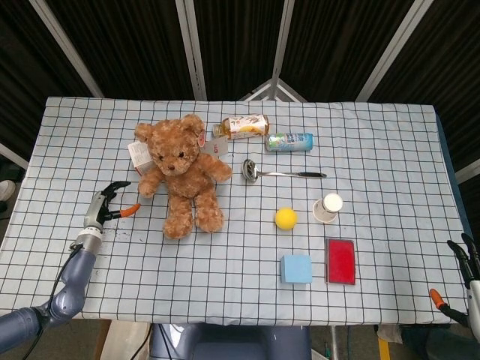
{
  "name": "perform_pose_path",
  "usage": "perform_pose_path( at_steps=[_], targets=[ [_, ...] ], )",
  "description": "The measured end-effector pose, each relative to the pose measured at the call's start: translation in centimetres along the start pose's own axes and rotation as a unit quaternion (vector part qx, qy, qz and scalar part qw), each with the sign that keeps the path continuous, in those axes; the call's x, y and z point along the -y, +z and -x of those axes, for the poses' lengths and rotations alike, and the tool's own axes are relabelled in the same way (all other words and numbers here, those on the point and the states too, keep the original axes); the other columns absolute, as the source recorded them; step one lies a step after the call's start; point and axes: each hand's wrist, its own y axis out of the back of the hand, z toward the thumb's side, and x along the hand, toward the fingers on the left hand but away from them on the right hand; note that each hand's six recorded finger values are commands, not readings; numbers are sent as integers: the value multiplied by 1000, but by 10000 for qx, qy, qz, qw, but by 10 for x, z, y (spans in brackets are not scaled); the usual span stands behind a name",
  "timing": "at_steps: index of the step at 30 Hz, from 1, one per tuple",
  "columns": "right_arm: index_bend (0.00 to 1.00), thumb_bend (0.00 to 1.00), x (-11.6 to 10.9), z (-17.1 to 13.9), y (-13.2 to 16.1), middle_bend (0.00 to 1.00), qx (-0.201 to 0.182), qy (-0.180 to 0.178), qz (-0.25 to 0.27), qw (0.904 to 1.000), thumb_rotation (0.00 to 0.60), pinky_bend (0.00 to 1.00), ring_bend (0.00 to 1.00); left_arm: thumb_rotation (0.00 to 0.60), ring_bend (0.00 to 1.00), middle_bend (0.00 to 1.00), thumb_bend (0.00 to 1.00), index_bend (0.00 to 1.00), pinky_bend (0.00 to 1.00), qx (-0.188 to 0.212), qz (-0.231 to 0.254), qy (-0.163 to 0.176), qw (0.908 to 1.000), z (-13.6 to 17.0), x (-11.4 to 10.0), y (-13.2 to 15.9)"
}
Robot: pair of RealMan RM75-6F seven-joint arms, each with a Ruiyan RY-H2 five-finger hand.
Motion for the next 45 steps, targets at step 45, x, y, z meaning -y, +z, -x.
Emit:
perform_pose_path(
  at_steps=[45],
  targets=[
    [140,217,0,-1,-1,61,16,68,53,10000,600,0,122,600,49,450,522,421,0,15,858,356,9957,-30,60,25]
  ],
)
